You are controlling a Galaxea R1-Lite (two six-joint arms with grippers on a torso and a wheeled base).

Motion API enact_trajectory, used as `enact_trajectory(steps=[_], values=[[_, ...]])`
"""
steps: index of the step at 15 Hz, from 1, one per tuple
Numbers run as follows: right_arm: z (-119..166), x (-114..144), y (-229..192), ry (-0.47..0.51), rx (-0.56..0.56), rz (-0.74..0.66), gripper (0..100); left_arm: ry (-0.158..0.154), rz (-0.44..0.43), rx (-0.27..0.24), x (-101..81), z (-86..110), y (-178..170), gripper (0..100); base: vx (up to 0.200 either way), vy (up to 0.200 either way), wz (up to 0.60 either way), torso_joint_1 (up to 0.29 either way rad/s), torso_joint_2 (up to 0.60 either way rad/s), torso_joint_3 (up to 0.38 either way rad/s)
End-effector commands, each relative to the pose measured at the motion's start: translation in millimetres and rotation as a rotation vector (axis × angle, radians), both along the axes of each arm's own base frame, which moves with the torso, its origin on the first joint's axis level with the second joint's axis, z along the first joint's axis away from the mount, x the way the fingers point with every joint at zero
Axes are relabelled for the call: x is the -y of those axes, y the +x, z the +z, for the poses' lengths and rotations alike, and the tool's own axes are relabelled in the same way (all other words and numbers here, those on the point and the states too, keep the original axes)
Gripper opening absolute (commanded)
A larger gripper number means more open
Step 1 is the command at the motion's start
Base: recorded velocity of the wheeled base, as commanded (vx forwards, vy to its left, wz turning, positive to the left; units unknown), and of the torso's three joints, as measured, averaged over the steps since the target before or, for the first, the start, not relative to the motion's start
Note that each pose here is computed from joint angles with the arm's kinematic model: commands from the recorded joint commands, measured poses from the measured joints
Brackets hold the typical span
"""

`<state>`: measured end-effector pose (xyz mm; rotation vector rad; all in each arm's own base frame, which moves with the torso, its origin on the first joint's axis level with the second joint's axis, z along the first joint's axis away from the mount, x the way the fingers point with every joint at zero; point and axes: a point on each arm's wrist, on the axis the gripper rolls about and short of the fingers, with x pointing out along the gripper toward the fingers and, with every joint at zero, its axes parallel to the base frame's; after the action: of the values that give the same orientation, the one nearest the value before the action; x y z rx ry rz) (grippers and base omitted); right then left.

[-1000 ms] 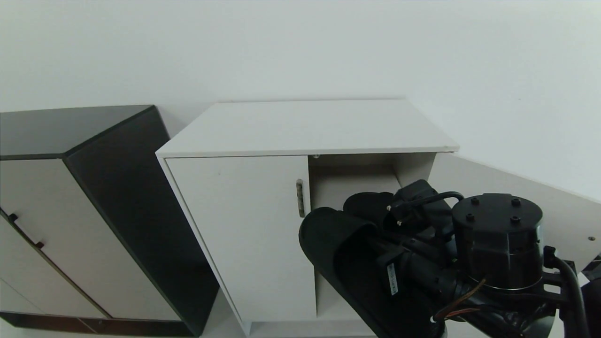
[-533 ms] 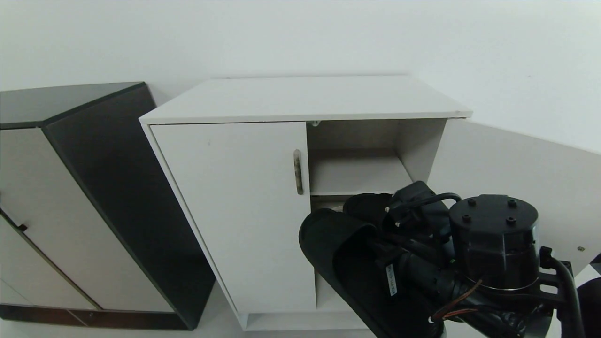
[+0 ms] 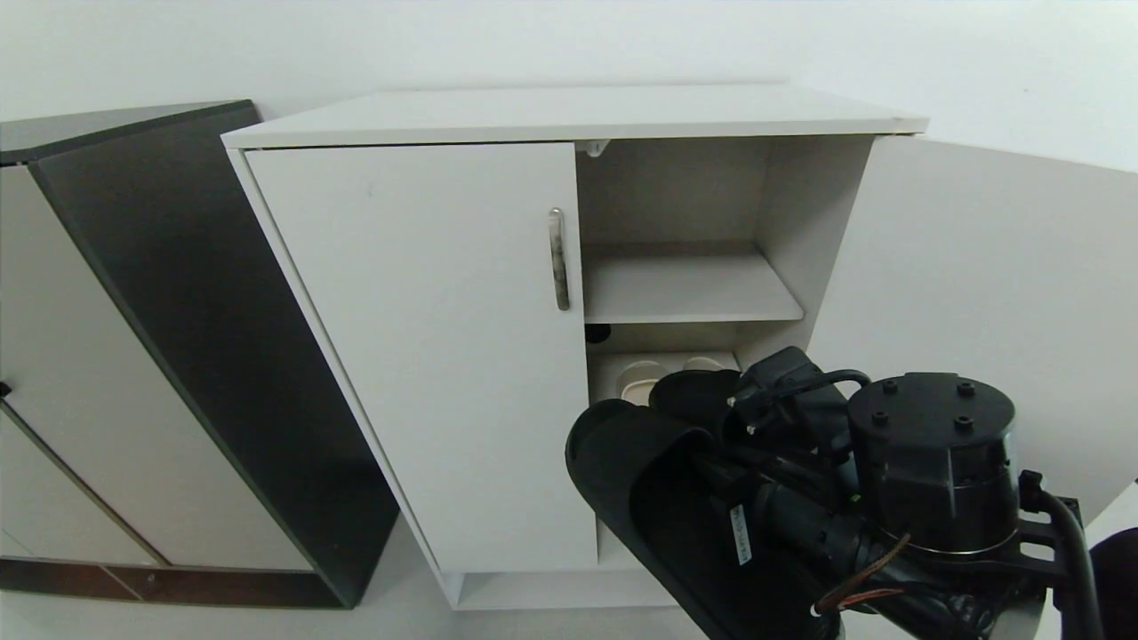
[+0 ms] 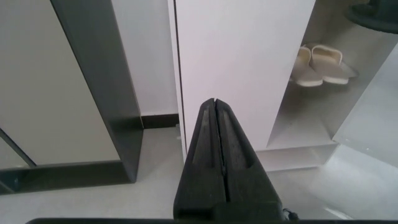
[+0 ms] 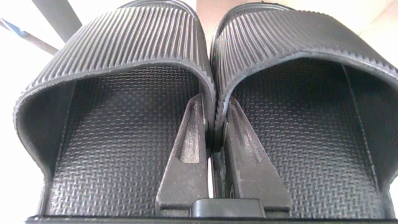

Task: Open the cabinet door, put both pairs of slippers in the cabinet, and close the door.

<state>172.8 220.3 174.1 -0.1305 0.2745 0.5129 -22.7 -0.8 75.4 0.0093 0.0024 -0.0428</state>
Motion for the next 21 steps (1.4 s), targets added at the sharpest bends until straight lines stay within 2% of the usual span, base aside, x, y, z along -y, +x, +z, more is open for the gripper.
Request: enact_trajectory(steps=[1, 8, 13, 15, 19, 21], values=[[-0.6, -0.3, 0.3, -0.001, 0.0, 0.0, 0, 0.0, 0.0, -0.001, 0.0, -0.1, 0.0, 0, 0.0, 0.0, 0.0, -0.012, 0.23, 0.217], [-1.1, -1.3, 0.9, 0.003, 0.0, 0.005, 0, 0.0, 0.0, -0.001, 0.0, -0.1, 0.0, 0, 0.0, 0.0, 0.0, 0.001, 0.03, 0.024], [-2.3, -3.3, 2.3, 0.009, 0.006, 0.006, 0, 0.001, 0.0, 0.0, 0.0, -0.1, 0.0, 0, 0.0, -0.2, 0.0, 0.0, 0.0, 0.002], [-1.7, -3.4, 2.4, 0.005, 0.015, 0.009, 0, 0.0, 0.0, -0.001, 0.0, -0.1, 0.0, 0, 0.0, 0.0, 0.0, 0.0, 0.0, 0.0], [13.1, -10.5, 3.3, 0.059, 0.058, -0.002, 0, 0.0, 0.0, 0.001, 0.0, 0.1, 0.0, 0, 0.0, 0.0, 0.0, 0.0, 0.0, 0.0], [19.1, -18.6, 4.7, 0.041, 0.066, -0.057, 0, 0.0, 0.0, -0.001, 0.0, -0.1, 0.0, 0, 0.0, 0.0, 0.0, 0.0, 0.0, 0.0]])
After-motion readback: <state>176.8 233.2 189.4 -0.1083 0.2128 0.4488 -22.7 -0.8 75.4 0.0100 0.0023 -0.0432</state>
